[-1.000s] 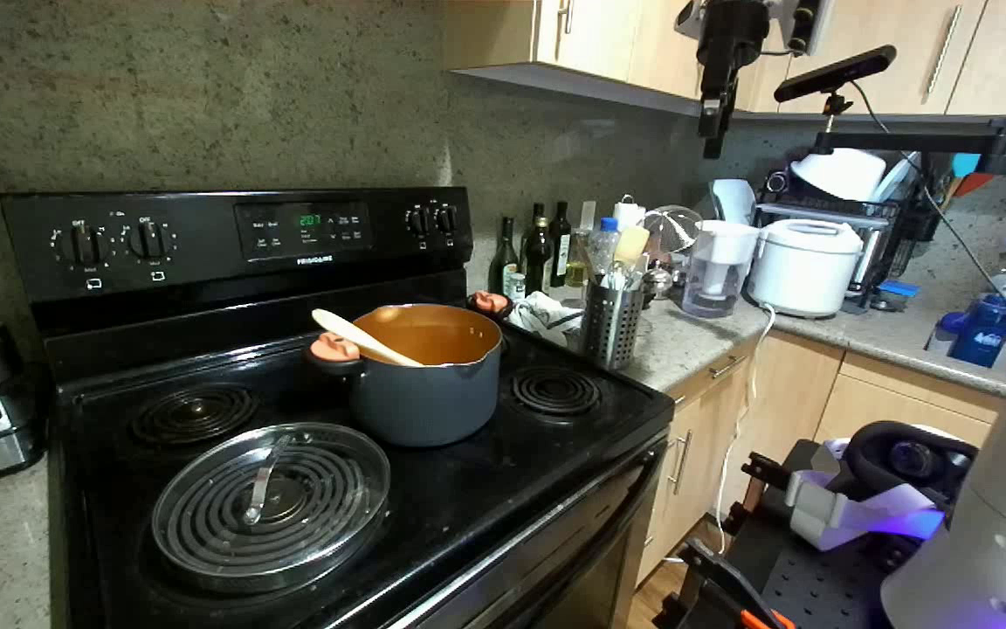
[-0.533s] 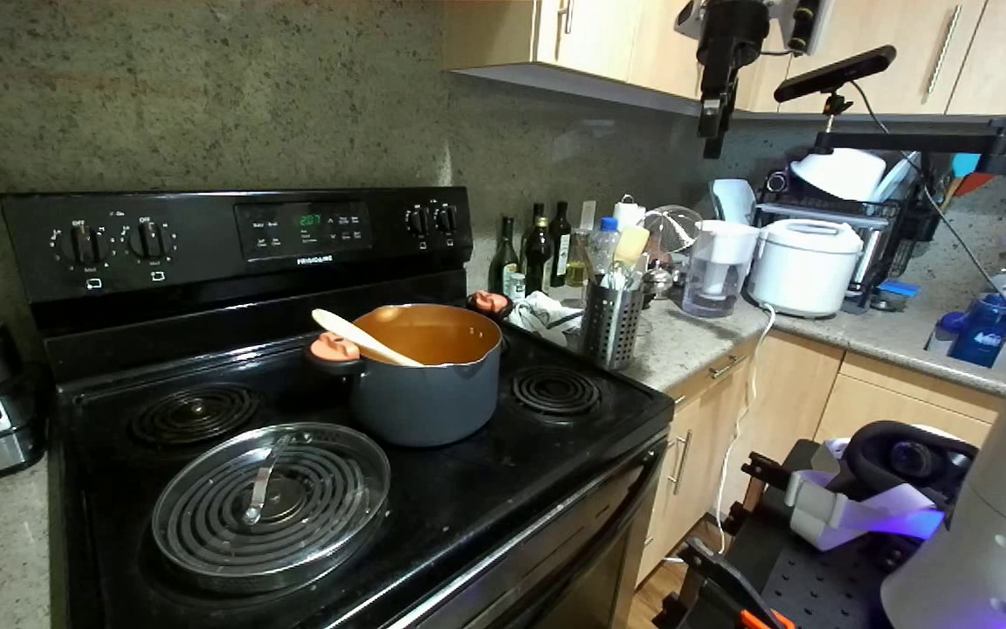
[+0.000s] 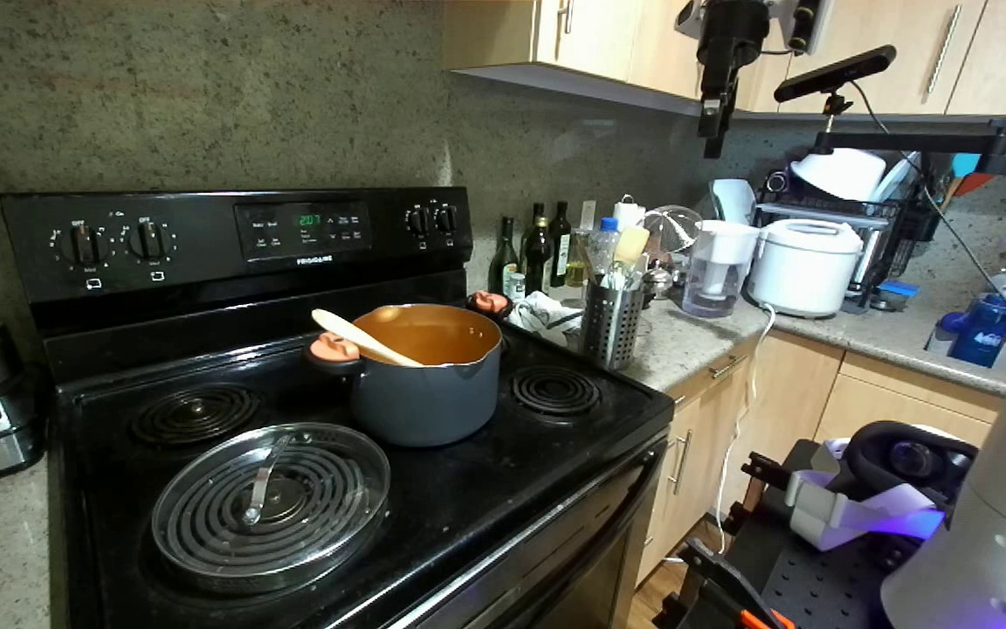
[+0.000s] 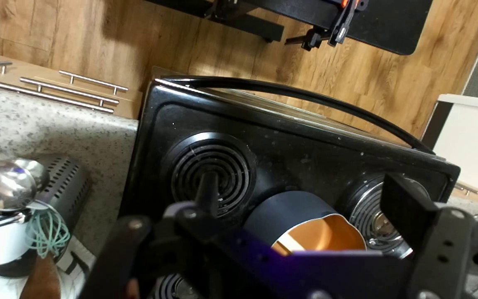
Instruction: Remove the wooden spatula from the the holder and place it inside the pot on the stove
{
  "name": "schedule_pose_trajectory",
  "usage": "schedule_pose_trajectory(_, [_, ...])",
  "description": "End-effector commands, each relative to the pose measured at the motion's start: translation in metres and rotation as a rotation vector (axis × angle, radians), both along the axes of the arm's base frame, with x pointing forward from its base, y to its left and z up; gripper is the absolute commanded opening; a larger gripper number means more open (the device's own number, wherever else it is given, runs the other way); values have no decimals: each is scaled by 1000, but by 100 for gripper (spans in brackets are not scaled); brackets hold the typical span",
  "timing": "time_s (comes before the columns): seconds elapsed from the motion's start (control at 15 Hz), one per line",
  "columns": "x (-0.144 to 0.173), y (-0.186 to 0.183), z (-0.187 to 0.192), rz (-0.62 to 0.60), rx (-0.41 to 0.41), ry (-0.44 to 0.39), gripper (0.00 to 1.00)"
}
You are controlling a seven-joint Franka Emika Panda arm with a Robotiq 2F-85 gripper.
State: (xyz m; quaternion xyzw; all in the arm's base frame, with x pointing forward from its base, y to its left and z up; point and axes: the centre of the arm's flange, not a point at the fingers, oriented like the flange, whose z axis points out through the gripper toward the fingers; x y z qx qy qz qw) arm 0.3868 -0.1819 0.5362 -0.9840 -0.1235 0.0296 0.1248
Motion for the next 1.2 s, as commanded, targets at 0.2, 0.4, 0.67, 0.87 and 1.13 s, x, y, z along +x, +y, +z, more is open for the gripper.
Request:
schedule_pose_trajectory(0.2, [8,-10,1,3,-27,-40,100])
schedule_pose_trajectory(0.4, [20,-22,2,21,-69,-118,100])
schedule_pose_trajectory(0.67, [36,-47,-1,40,-157,-231,100])
schedule_pose_trajectory(0.87, [41,-73,-7,21,-197,-261,100])
schedule_pose_trajectory(1.13, [39,-114,-13,-19,-244,-272,100])
